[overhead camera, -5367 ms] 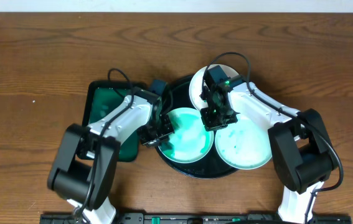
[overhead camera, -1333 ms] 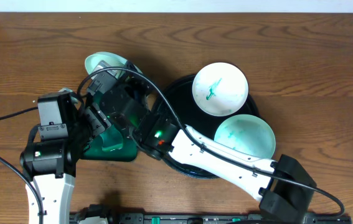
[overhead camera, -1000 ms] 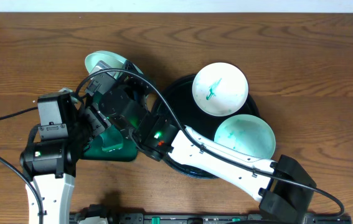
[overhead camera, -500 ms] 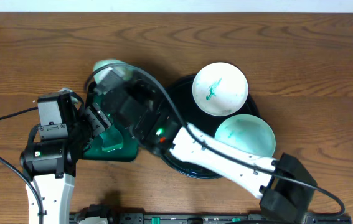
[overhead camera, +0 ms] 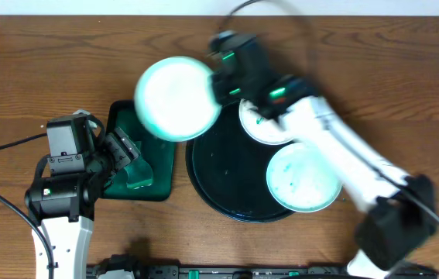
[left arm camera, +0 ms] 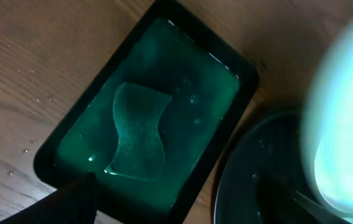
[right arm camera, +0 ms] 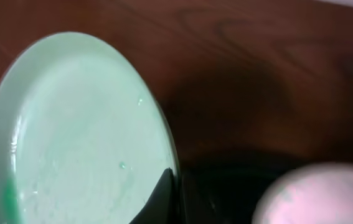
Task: Clean dirty plates on tray and stack at the side
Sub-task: 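Carry the plate right and set it on the table beside the tray, then move the right gripper back and grip the rim of the next plate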
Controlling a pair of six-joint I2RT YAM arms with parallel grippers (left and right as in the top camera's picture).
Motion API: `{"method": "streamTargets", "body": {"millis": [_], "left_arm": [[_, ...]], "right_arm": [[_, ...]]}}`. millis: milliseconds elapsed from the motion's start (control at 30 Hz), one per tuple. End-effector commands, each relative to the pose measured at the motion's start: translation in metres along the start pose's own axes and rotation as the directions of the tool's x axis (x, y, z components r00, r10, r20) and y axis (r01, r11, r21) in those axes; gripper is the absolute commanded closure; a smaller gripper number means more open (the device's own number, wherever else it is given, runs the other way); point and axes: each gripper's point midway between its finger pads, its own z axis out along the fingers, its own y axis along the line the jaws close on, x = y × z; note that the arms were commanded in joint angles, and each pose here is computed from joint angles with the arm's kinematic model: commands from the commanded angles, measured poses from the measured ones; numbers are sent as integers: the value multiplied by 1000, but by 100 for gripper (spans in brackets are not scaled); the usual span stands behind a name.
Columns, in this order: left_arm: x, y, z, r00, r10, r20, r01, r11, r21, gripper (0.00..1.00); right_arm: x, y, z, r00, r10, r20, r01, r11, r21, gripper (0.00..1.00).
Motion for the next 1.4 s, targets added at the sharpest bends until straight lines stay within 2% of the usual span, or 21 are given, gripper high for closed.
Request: {"method": "streamTargets", "body": {"millis": [0,167,333,467,633,700,733,767,800,867,900,1000,1100,1200,1300,1333,1367], "left_arm": [[-8,-4,-6,1000,15,21,-16,1000,12,19],[-8,-4,-6,1000,16,21,-16,1000,12,19],[-8,-4,-6,1000,16,21,-16,1000,12,19],[-8,-4,-6,1000,15,21,-16,1000,11,19],[-8,-4,-6,1000,16,21,-16,1000,11,19],[-8,-4,-6,1000,16,21,-16,1000,12,19],[-8,-4,-6,1000,15,21,-16,1000,12,19],[-8,-4,-6,1000,16,21,-16,1000,11,19],[-8,-4,-6,1000,15,21,-16,1000,11,19],[-8,-4,-6,1000,16,21,-16,1000,12,19],[-8,-4,-6,1000,16,21,-16,1000,12,19],[-8,-4,-6,1000,16,21,-16,1000,12,19],[-8,-4,-6,1000,15,21,-16,1000,12,19],[-8,-4,-6,1000,16,21,-16,1000,12,19],[-8,-4,-6,1000,15,21,-16,1000,11,19],[-8,-4,-6,1000,15,21,-16,1000,12,9],[-8,-4,-6,1000,15,21,-16,1000,12,6]], "right_arm": [[-25,-45,-64,983,179,43,-177,983,-46,99],[14,-176,-109,893,450,-2,-441,876,195,99],[81,-279,-140,733,680,-1,-628,678,383,99],[158,-347,-149,573,817,57,-720,469,512,99],[225,-376,-135,477,874,88,-764,363,533,99],[241,-379,-130,474,875,98,-768,356,532,99],[244,-380,-129,481,872,94,-764,364,532,91],[246,-379,-128,494,866,83,-756,380,533,70],[245,-378,-127,511,857,70,-746,402,531,59],[234,-371,-126,553,832,49,-733,458,502,48],[223,-365,-128,585,810,45,-723,495,482,45],[193,-346,-140,660,748,70,-690,566,451,44],[159,-311,-152,740,667,90,-635,648,420,47],[141,-267,-153,816,576,47,-546,741,390,50],[152,-230,-143,850,523,-66,-454,789,414,49],[161,-223,-140,851,514,-108,-422,791,442,48],[171,-219,-136,849,508,-147,-390,788,476,47]]}}
